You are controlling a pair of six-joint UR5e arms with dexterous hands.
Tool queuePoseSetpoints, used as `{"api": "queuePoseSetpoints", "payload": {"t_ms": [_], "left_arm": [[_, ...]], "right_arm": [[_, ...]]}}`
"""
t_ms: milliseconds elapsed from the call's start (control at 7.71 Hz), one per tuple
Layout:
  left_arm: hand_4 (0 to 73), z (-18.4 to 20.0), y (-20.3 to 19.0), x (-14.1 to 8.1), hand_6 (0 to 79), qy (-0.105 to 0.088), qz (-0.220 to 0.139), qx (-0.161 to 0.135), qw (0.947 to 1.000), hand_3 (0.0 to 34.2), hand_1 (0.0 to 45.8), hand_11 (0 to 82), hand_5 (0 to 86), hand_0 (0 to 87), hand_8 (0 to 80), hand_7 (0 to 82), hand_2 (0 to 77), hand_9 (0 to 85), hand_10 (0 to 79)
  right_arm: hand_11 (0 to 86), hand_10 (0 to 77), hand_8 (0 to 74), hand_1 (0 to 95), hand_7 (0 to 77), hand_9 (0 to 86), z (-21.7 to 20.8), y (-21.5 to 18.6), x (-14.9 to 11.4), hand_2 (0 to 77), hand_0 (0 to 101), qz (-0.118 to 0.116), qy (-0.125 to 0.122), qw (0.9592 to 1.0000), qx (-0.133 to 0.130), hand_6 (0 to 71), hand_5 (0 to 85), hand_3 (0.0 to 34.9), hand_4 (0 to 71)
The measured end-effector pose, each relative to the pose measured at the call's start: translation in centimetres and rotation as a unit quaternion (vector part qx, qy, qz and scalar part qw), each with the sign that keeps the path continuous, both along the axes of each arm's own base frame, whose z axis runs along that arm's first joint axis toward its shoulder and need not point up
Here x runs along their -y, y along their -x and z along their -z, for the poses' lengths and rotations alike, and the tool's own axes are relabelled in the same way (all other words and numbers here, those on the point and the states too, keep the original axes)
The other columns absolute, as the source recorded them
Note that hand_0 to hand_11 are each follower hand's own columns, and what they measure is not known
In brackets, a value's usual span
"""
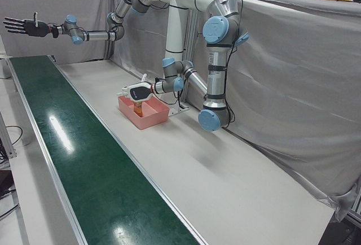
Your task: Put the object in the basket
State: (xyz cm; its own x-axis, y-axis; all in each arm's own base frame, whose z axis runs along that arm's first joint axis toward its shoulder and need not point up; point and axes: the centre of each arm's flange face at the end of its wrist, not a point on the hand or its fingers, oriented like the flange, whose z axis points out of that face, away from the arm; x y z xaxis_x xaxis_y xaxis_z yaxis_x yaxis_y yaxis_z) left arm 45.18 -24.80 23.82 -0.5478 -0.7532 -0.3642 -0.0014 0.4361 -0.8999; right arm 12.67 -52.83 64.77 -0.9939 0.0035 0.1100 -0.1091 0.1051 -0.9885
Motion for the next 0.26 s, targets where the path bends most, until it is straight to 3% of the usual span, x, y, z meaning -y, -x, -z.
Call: {"api": "queuePoseSetpoints", "payload": {"t_ms": [259], "left_arm": [[2.7, 1.0, 2.2, -0.1, 0.5, -0.003, 0.003, -0.016, 0.9999, 0.0, 9.3, 23.5, 39.3, 51.2, 12.0, 4.4, 0.5, 15.8, 13.6]], "right_arm": [[0.0, 0.0, 0.0, 0.0, 0.5, 0.0, 0.0, 0.0, 0.0, 0.5, 0, 0.0, 0.0, 1.0, 0.0, 0.0, 0.0, 0.3, 0.0]]}}
